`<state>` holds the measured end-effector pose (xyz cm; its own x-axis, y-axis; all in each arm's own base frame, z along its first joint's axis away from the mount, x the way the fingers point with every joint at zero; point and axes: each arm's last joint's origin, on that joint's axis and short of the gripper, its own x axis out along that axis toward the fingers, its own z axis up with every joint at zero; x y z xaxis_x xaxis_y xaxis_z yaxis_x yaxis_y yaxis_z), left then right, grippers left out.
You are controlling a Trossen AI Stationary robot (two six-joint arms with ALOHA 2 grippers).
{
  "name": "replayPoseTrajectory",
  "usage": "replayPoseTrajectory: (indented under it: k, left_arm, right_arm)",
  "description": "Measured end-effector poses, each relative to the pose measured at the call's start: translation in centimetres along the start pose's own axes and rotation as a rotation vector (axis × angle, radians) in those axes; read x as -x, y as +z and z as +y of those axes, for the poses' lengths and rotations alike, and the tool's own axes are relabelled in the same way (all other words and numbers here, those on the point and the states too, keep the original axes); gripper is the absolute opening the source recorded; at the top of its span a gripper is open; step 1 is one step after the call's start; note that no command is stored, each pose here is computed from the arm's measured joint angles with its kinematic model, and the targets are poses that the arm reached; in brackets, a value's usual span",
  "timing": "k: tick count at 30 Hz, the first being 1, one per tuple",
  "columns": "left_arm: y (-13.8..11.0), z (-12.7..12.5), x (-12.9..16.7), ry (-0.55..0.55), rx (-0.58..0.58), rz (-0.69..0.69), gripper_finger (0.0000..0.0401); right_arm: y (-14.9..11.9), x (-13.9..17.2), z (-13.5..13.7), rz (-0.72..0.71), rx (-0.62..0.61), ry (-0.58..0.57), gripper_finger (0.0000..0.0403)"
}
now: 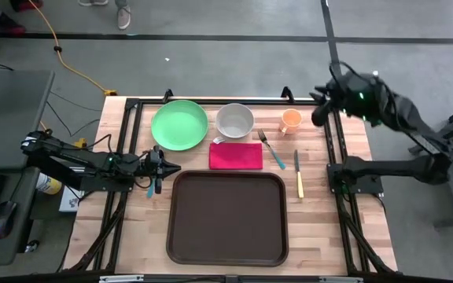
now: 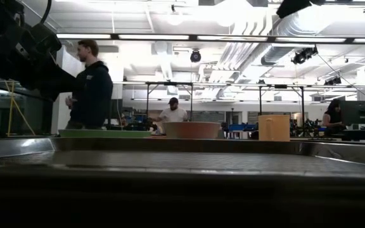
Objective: Set up tray
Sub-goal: Put the orange mug on the brown serving tray
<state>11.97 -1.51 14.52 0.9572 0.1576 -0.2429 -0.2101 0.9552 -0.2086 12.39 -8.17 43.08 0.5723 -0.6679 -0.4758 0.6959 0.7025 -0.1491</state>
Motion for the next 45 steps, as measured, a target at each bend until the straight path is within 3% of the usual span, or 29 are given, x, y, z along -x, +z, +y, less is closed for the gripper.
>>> replayPoseTrajectory:
  k: [5, 11, 16, 25, 34, 45]
  left_arm:
    - [0.0, 0.0, 0.0, 0.000, 0.000, 0.000, 0.0058]
    - [0.0, 0.0, 0.0, 0.000, 0.000, 0.000, 0.0058]
    - [0.0, 0.0, 0.0, -0.001, 0.000, 0.000, 0.0058]
    - [-0.1, -0.1, 0.0, -0.030, -0.004, 0.020, 0.0058]
    - [-0.5, 0.0, 0.0, -0.050, -0.015, 0.061, 0.0058]
    - [-0.5, 0.0, 0.0, -0.048, -0.017, 0.068, 0.0058]
  right_arm:
    - [3.5, -2.6, -0.9, 0.202, 0.037, -0.052, 0.0215]
    - [4.6, -8.5, -1.5, 0.582, -0.032, 0.078, 0.0283]
    - [3.6, -14.4, -1.7, 0.760, -0.082, 0.115, 0.0283]
    - [1.1, -21.7, -1.1, 0.957, -0.147, 0.017, 0.0276]
    - [-2.4, -23.8, -0.2, 1.033, -0.251, -0.115, 0.0275]
    - [-8.4, -24.3, 1.5, 0.939, -0.396, -0.134, 0.0275]
